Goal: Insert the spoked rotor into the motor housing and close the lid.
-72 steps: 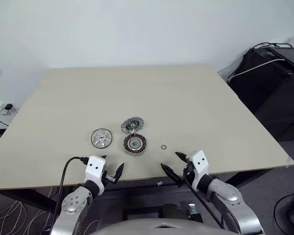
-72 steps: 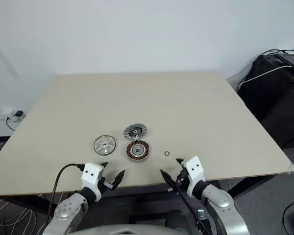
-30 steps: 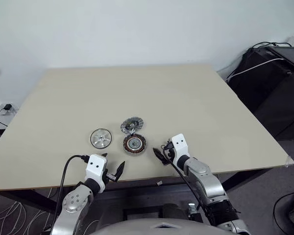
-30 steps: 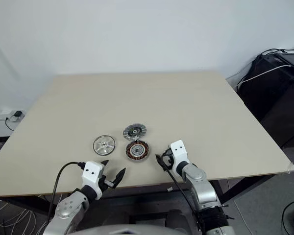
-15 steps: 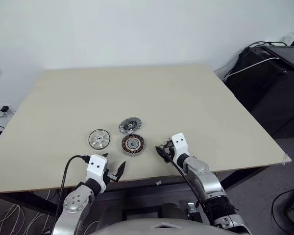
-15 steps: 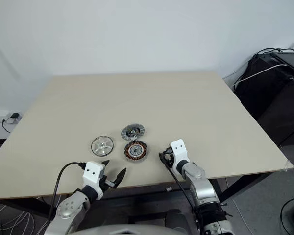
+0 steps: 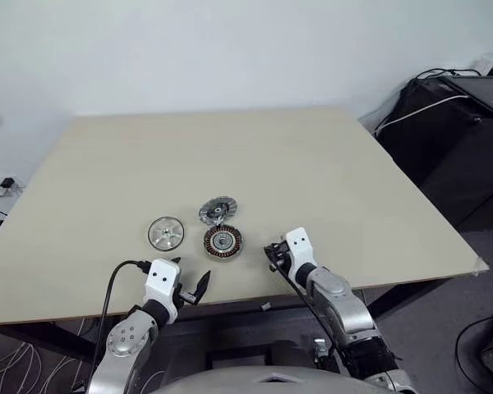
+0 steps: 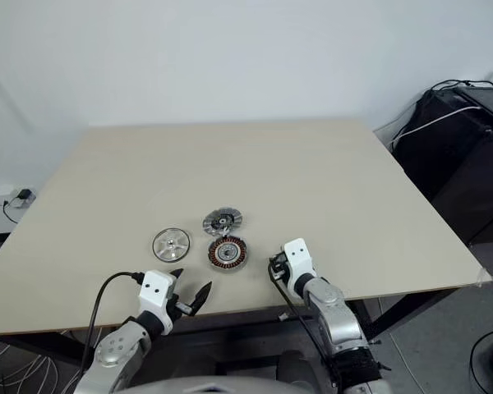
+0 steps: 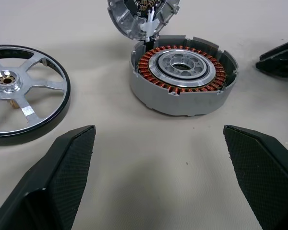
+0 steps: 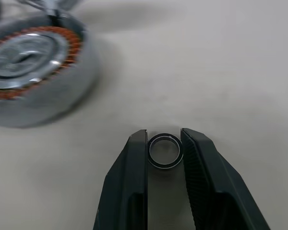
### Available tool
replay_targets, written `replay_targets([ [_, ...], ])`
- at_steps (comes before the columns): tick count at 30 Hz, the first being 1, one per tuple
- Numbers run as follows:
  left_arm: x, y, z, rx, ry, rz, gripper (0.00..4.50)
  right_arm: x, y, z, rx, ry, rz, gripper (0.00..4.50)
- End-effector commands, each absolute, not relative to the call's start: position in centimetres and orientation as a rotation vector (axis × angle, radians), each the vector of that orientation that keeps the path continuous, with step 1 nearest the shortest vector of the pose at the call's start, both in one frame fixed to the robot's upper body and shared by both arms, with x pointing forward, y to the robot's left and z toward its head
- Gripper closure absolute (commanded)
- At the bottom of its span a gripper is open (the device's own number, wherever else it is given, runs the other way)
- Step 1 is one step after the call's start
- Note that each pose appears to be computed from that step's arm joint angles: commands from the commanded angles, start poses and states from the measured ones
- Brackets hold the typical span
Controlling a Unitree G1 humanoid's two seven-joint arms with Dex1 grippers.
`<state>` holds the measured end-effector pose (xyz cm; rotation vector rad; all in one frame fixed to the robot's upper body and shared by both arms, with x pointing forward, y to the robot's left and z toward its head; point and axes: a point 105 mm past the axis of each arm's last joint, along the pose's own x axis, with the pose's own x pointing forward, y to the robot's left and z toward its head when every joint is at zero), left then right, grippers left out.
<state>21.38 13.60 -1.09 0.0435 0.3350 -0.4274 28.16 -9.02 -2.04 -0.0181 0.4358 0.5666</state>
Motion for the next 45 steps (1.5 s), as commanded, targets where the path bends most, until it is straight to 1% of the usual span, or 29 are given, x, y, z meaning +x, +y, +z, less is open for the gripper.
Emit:
replay_targets([
  [1,21.9,13.2,-0.1,0.045,0.287,-0.439,0.0,28.7,-6.6,2.2,-0.006,0.296,0.662,3.81],
  [7,21.8,13.2,-0.2,0.041,0.291,-0.44,0.0,28.5,-3.4,3.6,-0.028,0.257,0.777,3.81],
  [14,21.7,13.3,-0.3,0.036,0.292,-0.431,0.0,29.1,-0.9,2.6,-0.081,0.281,0.856,3.81],
  [20,21.6,13.4,-0.1,0.033,0.29,-0.419,0.0,30.1,-0.3,1.4,-0.11,0.315,0.869,3.81],
  [27,21.5,13.5,0.1,0.033,0.285,-0.406,0.0,31.0,0.2,0.9,-0.112,0.325,0.867,3.81],
  [40,21.5,13.6,0.6,0.035,0.278,-0.389,0.0,31.5,0.7,0.0,-0.122,0.347,0.879,3.81],
  [42,21.5,13.7,0.6,0.036,0.279,-0.387,0.0,31.5,0.6,0.0,-0.118,0.349,0.881,3.08],
  [43,21.5,13.7,0.6,0.036,0.279,-0.387,0.0,31.4,0.6,0.0,-0.114,0.349,0.883,2.83],
  [45,21.5,13.6,0.6,0.035,0.28,-0.388,0.0,31.2,0.4,0.4,-0.105,0.337,0.895,2.18],
])
